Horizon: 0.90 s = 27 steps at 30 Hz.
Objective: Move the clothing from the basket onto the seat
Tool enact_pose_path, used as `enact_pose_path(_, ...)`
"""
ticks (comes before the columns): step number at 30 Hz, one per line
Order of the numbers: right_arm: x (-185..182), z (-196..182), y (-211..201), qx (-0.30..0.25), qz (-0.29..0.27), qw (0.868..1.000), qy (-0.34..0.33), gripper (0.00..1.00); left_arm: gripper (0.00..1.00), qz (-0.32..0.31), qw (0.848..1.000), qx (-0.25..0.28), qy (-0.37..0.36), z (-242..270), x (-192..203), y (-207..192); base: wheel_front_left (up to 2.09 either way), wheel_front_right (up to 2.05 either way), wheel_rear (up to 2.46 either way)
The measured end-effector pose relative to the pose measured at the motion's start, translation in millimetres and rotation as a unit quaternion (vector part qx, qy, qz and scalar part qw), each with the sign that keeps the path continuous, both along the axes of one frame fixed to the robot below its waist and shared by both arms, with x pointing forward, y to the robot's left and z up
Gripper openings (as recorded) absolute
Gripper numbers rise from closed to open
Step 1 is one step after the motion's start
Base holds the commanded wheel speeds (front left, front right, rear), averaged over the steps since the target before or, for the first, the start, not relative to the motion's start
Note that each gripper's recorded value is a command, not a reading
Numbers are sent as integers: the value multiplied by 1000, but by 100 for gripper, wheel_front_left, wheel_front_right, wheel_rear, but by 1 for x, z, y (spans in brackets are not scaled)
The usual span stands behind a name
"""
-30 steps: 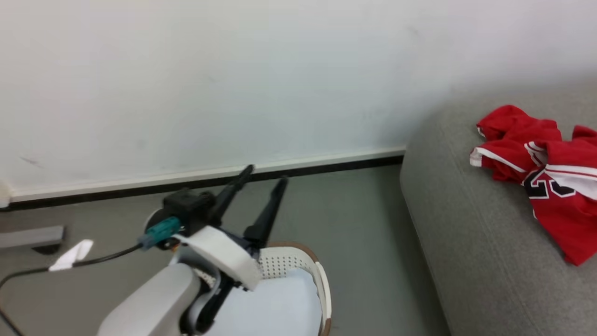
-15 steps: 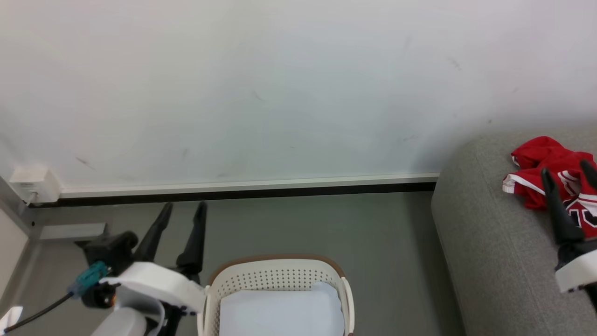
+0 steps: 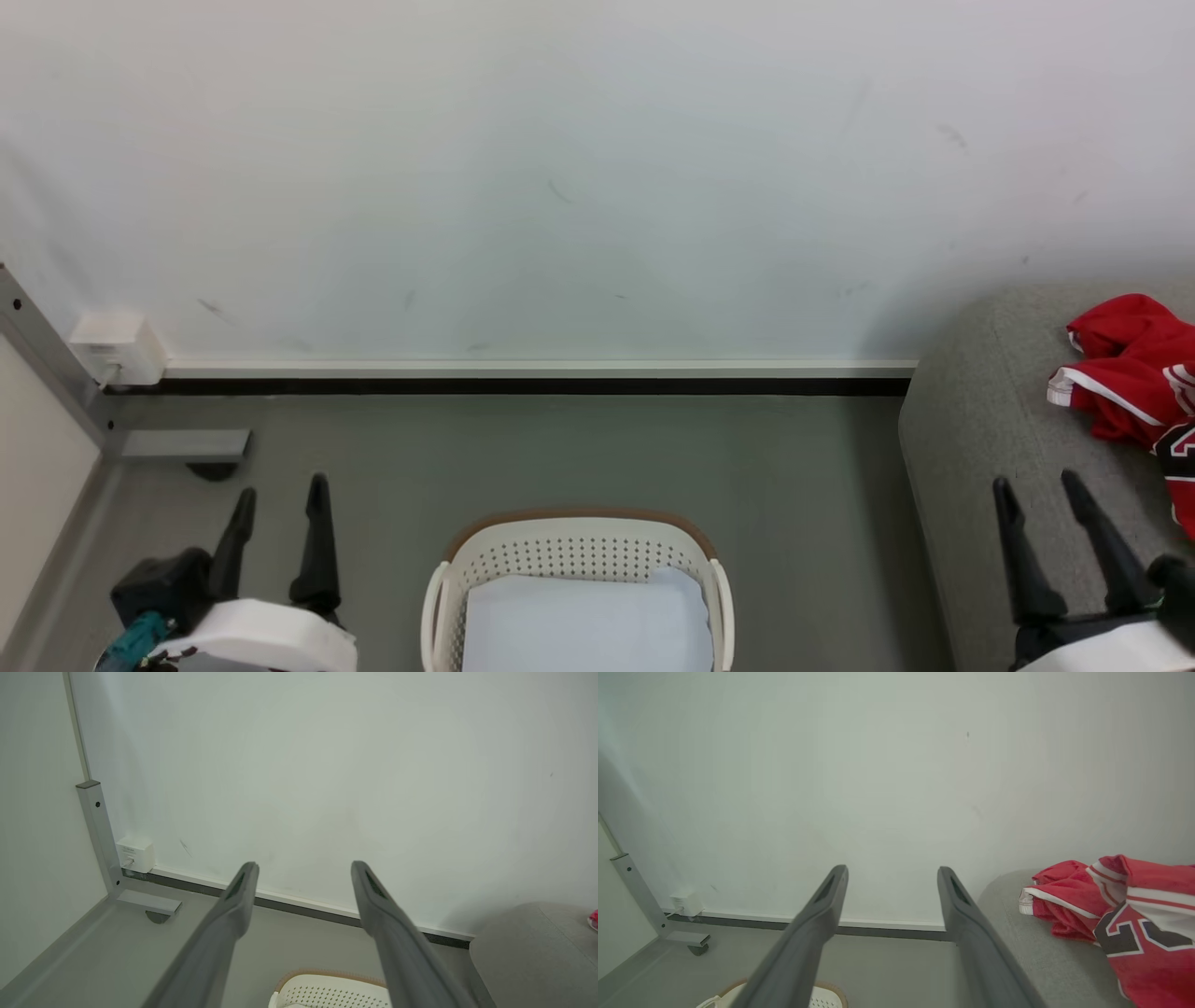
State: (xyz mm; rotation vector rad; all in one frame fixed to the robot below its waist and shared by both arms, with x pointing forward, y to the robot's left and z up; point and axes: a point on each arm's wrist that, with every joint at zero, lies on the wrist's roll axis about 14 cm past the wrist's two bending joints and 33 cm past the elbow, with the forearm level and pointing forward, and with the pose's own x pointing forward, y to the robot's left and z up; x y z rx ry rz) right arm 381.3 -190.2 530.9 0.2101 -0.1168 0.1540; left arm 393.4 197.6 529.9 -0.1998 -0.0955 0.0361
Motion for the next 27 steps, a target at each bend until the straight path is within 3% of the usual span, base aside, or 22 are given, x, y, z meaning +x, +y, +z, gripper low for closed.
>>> enact_pose_path(10,-9,-18,18,-5,12,1000,20,100,100,16,1000,15,20,-22,-8,9,0,0,0)
enact_pose_path(27,-12,-10,24,3,12,1000,6,100,100,8,1000,17,23,-29,-13,5,0,0,0)
